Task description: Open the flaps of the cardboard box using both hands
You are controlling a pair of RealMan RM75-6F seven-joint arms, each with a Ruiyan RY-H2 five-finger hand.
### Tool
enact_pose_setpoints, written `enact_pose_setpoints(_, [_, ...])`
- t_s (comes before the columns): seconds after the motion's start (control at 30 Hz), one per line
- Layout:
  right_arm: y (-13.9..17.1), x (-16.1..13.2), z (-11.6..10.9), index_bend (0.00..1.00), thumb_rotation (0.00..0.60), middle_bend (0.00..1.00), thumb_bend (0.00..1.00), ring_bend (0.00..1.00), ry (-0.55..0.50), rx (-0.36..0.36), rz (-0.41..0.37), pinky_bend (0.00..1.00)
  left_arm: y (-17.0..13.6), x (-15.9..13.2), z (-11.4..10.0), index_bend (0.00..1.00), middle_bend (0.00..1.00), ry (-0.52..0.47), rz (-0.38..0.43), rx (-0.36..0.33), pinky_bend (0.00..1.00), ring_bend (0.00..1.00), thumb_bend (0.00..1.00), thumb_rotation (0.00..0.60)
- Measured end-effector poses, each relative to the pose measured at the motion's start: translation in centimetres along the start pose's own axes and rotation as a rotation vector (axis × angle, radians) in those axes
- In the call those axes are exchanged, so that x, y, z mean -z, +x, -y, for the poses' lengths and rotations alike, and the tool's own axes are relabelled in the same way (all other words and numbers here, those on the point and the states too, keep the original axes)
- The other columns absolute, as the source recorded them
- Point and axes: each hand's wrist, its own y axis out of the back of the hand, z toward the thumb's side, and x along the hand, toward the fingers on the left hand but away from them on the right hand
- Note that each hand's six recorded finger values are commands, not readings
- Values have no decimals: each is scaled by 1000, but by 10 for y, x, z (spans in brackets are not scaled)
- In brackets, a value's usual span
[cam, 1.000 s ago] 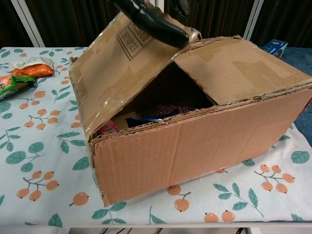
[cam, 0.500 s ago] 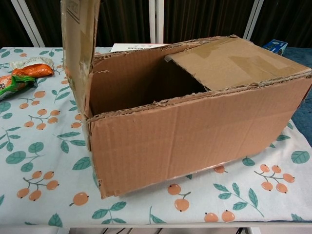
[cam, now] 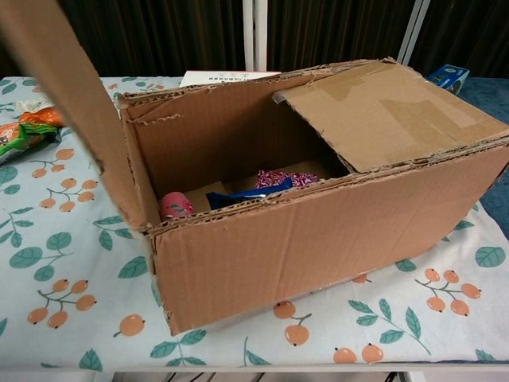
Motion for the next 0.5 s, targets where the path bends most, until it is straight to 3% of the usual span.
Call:
enact_pose_setpoints(0.23, [0,-7,7,0,600,0,581,0,1,-26,-17,0,-37,31,-7,653,377,13,-98,-44,177,106,0,12])
enact_pose_setpoints(0.33, [-1,-13,10,0,600,0,581,0,4,-43,-41,0,-50,43,-12,567,361,12,-137,-78,177,107,0,6])
enact_pose_setpoints(0.37, [-3,-17,12,0,600,0,581,0,4,-49,-58,0,-55,47,-13,462,338,14,-155,-85,177,107,0,20])
enact_pose_setpoints(0.4, [-4,-21,13,0,600,0,581,0,3,-55,-74,0,-60,53,-13,384,318,17,-176,-92,177,107,0,54])
enact_pose_setpoints(0.47, [-8,-32,16,0,600,0,582,0,-1,-70,-123,0,-70,64,-12,153,236,27,-225,-110,178,107,0,257])
enact_pose_setpoints(0.5, [-10,-38,18,0,600,0,587,0,-5,-79,-150,0,-74,68,-12,91,198,35,-245,-120,178,107,1,340])
